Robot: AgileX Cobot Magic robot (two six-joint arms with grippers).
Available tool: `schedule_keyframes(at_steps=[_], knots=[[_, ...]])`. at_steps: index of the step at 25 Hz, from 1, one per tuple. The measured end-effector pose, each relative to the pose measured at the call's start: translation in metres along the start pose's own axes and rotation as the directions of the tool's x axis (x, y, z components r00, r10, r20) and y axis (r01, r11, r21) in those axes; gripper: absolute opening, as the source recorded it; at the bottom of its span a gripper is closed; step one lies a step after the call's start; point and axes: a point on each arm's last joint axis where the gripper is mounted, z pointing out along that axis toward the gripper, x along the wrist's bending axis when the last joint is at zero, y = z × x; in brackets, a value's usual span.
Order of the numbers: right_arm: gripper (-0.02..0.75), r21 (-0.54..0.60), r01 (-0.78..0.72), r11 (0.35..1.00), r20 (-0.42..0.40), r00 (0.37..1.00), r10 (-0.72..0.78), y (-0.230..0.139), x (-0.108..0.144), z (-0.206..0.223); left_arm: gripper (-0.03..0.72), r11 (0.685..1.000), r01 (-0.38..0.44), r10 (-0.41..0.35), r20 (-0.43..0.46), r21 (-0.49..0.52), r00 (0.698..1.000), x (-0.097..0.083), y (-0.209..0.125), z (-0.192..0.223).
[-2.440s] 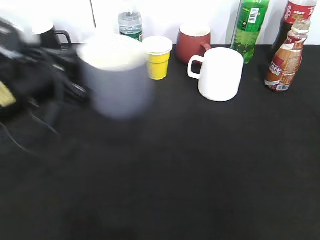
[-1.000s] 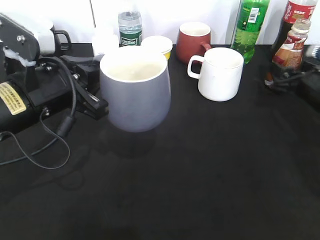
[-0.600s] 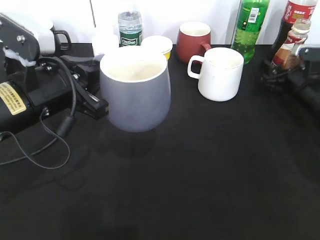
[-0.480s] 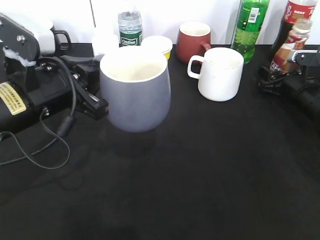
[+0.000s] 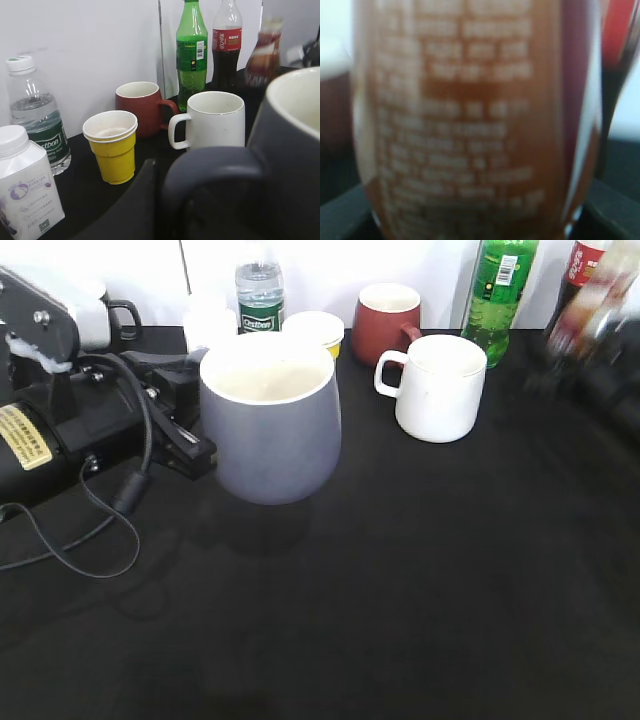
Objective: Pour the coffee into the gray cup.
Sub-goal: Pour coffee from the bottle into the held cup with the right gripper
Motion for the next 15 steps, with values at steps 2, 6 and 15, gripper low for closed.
schedule_keyframes(at_steps=[2, 6, 15], knots=[[0.533, -0.057, 0.029, 0.998, -0.027, 0.999, -0.03, 0.034, 0.006, -0.015, 0.051, 1.0, 0.0, 0.0, 0.0, 0.0, 1.0, 0.0, 0.0, 0.0], [0.533, -0.055, 0.123, 0.991, -0.148, 0.98, -0.13, 0.082, 0.036, -0.035, 0.051, 1.0, 0.0, 0.0, 0.0, 0.0, 1.0, 0.0, 0.0, 0.0], [0.533, -0.11, 0.195, 0.975, -0.518, 0.826, -0.224, 0.096, 0.174, -0.06, 0.051, 1.0, 0.0, 0.0, 0.0, 0.0, 1.0, 0.0, 0.0, 0.0]])
